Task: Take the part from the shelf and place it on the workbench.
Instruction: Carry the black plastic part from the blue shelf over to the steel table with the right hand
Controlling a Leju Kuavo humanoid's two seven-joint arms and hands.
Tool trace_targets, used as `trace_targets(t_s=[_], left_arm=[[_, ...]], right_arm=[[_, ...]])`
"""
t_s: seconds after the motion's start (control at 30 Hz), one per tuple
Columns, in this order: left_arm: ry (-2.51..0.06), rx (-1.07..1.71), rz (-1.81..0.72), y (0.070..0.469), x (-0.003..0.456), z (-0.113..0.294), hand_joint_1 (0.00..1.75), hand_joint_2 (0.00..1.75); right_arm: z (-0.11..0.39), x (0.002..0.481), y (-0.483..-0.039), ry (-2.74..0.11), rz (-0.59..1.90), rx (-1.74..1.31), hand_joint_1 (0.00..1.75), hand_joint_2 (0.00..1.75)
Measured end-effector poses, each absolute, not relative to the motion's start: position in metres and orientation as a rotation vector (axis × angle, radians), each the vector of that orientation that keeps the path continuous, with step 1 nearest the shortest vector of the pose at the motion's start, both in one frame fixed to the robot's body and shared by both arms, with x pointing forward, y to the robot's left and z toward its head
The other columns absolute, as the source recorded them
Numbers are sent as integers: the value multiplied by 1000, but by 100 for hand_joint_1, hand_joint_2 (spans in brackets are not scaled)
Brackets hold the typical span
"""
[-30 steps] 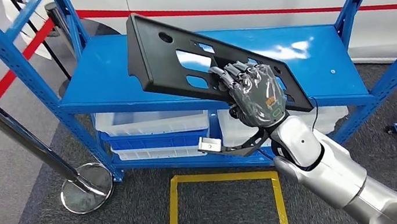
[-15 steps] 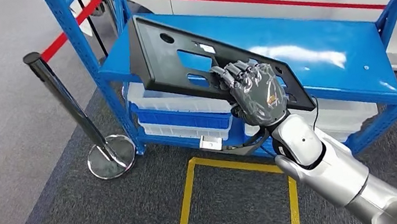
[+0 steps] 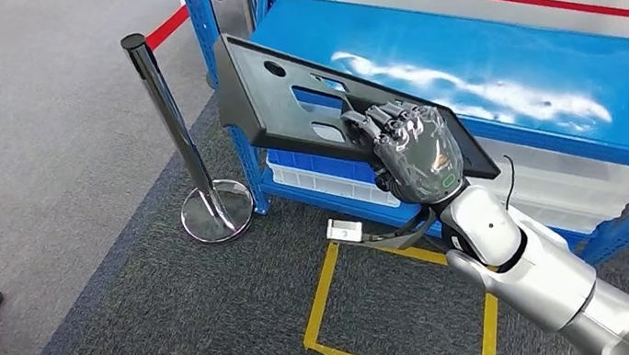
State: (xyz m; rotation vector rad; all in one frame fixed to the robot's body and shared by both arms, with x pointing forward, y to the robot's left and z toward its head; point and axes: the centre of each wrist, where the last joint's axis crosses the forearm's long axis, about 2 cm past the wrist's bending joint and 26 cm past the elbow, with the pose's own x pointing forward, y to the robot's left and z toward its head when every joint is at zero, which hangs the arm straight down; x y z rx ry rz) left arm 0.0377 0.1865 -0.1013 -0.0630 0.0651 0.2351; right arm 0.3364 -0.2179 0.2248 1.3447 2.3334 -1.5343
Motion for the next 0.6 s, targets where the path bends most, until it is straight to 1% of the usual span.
trace_targets(t_s=[0.2,0.4,0.6], left_arm=[[66,-62,236,188,36,-102,0,175],[68,-53,208,190,36,-102,0,175],[55,-64,176,190,33,-103,0,175]], right_arm=[[225,333,-215,2308,-1543,1352,175,175],[227,328,-186,2337,-1534,1364,175,175],[223,325,-188,2347,-1532,1394,175,175]])
